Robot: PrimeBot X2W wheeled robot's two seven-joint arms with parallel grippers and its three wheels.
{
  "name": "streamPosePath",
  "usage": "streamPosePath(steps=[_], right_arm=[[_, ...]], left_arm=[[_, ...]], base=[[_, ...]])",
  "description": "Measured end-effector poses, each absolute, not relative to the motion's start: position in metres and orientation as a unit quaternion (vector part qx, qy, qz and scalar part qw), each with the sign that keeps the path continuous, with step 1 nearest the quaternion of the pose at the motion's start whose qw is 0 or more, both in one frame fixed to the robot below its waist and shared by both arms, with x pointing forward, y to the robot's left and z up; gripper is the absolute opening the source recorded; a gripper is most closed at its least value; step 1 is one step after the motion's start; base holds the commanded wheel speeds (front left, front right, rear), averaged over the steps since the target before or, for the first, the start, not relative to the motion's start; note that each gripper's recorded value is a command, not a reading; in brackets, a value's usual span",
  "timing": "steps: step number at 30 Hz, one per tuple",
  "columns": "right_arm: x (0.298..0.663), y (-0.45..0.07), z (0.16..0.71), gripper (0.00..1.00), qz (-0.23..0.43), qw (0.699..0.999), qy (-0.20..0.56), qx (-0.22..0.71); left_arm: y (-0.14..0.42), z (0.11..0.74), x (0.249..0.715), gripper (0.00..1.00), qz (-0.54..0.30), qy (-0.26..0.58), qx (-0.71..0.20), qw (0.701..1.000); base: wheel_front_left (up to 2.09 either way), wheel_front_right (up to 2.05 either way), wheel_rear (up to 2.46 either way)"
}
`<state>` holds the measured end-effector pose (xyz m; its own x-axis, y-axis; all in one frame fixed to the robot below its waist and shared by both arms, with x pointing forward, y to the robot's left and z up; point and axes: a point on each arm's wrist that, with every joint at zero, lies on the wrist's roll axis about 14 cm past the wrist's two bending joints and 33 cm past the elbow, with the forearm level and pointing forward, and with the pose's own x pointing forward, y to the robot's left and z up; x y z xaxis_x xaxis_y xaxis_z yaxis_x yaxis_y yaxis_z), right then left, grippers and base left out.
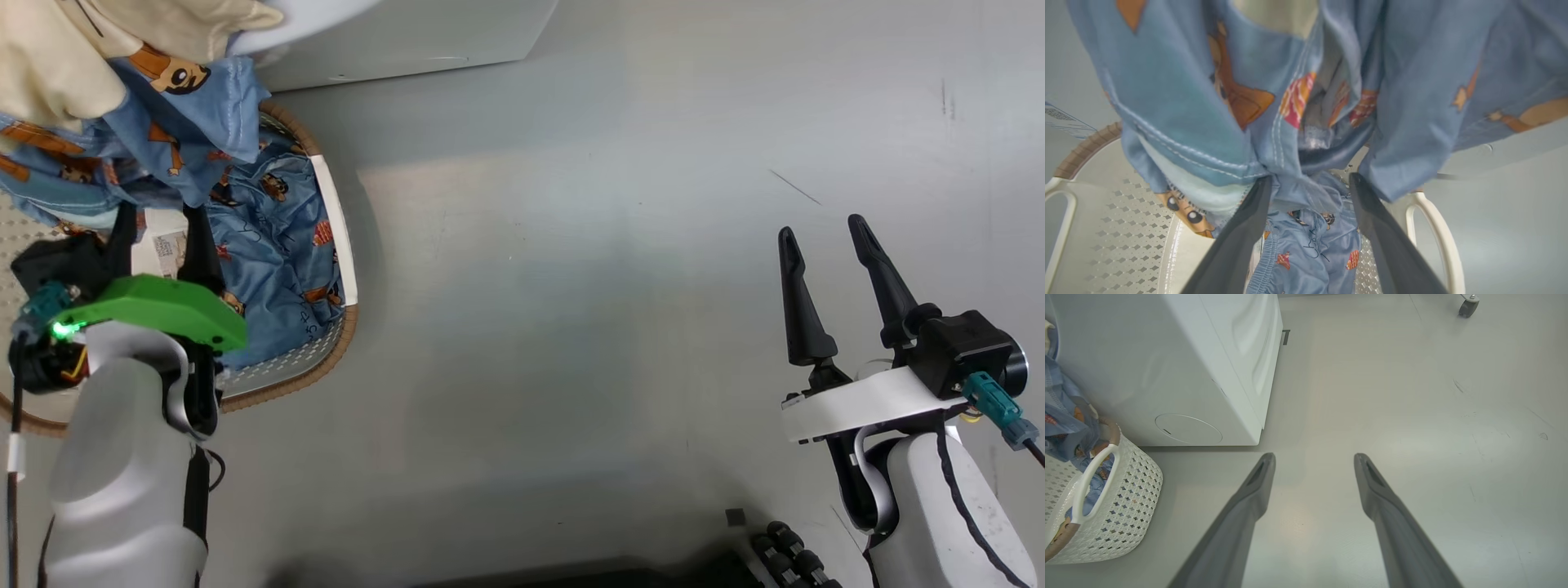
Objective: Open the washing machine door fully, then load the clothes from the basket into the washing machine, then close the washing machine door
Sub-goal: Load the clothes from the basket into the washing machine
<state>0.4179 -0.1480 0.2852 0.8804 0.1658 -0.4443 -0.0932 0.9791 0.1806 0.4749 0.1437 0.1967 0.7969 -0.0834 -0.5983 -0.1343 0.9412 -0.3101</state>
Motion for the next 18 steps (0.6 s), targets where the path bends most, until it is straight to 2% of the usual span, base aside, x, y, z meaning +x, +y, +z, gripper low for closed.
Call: streamPosePath(steps=[18], right_arm=[[0.414,-0.15,0.276,1.0,0.054,0.964,0.247,0.08]], left_arm=[[0.136,0.203,0.537,1.0,0.003,0.28,-0.185,0.942]], base=[[0.0,0.0,0.0]])
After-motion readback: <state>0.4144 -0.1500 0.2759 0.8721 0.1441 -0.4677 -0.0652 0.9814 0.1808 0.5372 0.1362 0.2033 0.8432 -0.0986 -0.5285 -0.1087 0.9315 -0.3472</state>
